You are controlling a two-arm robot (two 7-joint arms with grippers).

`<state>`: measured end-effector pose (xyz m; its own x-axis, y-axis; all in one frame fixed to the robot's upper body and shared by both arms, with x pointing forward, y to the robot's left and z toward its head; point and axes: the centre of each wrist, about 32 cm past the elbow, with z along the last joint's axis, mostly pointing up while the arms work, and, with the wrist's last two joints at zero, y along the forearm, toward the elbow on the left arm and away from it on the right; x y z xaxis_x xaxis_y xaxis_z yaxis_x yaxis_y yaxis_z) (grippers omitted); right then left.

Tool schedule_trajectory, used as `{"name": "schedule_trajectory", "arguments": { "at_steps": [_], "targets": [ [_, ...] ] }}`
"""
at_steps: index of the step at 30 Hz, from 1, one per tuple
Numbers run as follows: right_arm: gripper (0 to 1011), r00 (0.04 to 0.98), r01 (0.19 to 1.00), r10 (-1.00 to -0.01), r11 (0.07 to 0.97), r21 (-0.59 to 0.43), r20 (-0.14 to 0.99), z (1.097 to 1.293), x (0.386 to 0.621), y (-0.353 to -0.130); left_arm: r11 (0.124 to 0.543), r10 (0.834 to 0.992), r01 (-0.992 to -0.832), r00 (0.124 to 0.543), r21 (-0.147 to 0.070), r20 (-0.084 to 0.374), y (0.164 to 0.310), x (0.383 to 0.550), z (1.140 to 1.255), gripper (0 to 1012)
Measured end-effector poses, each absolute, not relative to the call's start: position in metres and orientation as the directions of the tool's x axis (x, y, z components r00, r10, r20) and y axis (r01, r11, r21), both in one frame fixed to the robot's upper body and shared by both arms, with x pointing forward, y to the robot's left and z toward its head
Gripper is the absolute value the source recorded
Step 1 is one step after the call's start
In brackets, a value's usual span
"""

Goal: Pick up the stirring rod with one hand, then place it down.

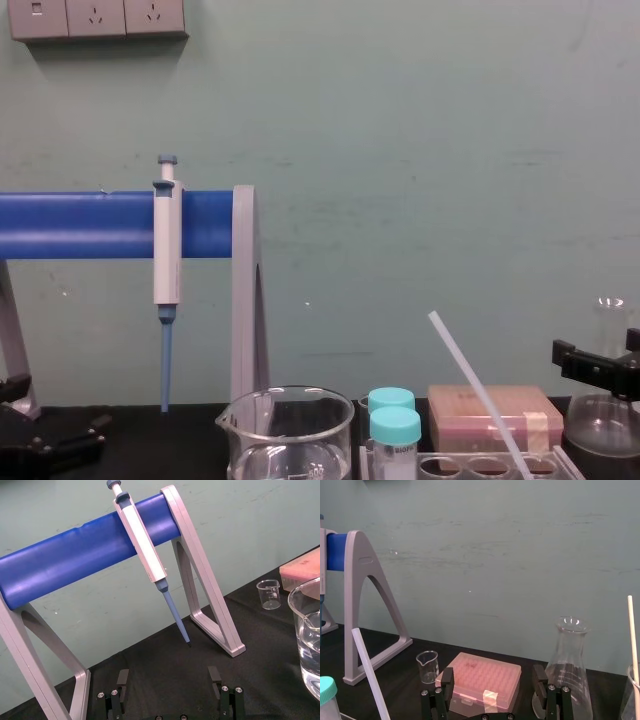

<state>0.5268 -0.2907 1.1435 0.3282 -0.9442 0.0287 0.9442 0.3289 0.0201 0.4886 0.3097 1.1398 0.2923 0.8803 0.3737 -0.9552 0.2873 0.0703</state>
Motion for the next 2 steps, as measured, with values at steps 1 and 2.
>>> {"name": "schedule_trajectory", "arguments": {
  "at_steps": [1, 2],
  "targets": [
    [1003, 0.328, 0.944, -0.944, 0.329, 0.02, 0.029, 1.1434, 0.5268, -0.2907, 0.287, 0.88, -0.955, 0.292, 0.07, 0.374, 0.3097, 0.4886, 1.1398, 1000],
    [1003, 0.328, 0.944, -0.944, 0.329, 0.02, 0.029, 1.1434, 0.5267, -0.2907, 0.287, 0.88, -0.955, 0.292, 0.07, 0.374, 0.3097, 0.4886, 1.1398, 1000]
  ]
}}
